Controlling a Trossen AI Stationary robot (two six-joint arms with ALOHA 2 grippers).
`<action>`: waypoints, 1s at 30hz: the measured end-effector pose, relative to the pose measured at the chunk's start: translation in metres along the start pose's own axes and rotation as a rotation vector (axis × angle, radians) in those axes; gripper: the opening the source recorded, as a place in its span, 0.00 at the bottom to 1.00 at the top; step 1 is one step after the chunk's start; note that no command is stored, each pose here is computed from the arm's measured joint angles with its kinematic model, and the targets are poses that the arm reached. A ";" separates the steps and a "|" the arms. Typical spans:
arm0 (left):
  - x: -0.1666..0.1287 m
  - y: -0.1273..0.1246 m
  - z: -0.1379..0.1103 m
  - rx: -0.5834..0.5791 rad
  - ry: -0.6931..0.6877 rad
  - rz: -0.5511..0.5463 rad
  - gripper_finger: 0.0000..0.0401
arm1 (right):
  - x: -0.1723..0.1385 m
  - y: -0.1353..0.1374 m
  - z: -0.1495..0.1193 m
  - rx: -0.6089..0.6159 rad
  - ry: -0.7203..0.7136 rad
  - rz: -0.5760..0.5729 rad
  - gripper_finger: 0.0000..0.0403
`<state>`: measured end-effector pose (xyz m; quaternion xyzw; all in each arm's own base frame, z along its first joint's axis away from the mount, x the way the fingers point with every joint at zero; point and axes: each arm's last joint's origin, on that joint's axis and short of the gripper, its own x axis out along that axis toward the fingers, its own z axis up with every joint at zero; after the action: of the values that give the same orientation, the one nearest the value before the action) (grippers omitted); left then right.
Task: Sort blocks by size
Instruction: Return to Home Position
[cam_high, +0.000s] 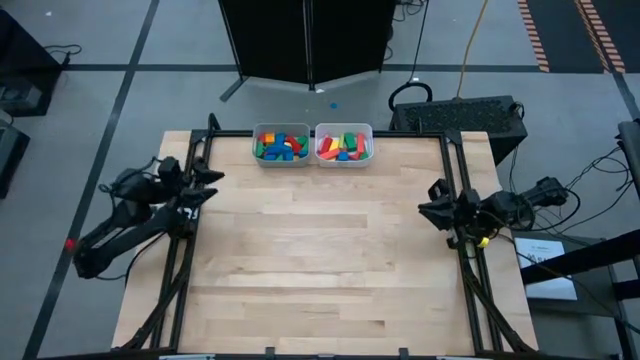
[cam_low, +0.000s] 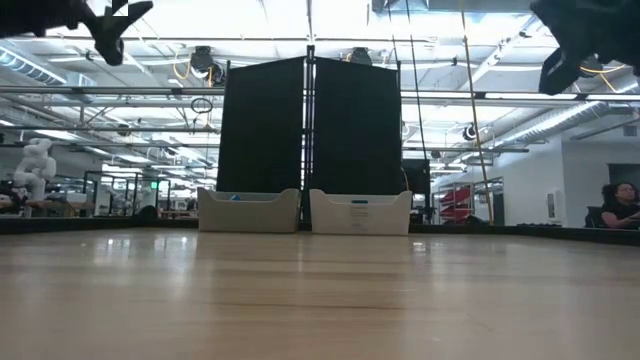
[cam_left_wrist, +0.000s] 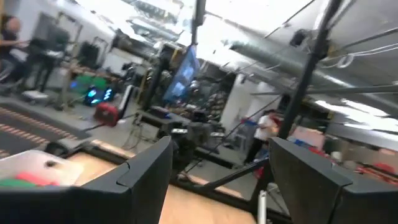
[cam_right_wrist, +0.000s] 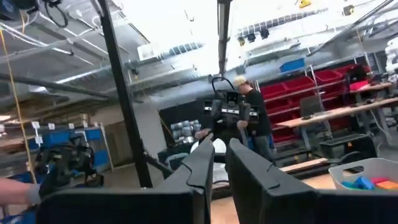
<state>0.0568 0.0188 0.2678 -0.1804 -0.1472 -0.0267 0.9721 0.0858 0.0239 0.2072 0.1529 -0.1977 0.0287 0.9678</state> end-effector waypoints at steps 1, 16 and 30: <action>0.001 0.001 -0.003 -0.001 -0.003 -0.017 0.66 | 0.000 0.000 0.000 -0.006 0.006 0.000 0.10; 0.013 0.018 -0.083 -0.014 0.014 0.030 0.66 | -0.001 -0.003 -0.013 -0.070 0.130 -0.025 0.10; 0.011 0.017 -0.098 0.036 0.101 0.231 0.66 | -0.005 -0.008 -0.032 -0.090 0.316 -0.097 0.10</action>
<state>0.0964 -0.0003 0.1775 -0.1768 -0.0767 0.0788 0.9781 0.0936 0.0259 0.1749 0.1124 -0.0363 -0.0033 0.9930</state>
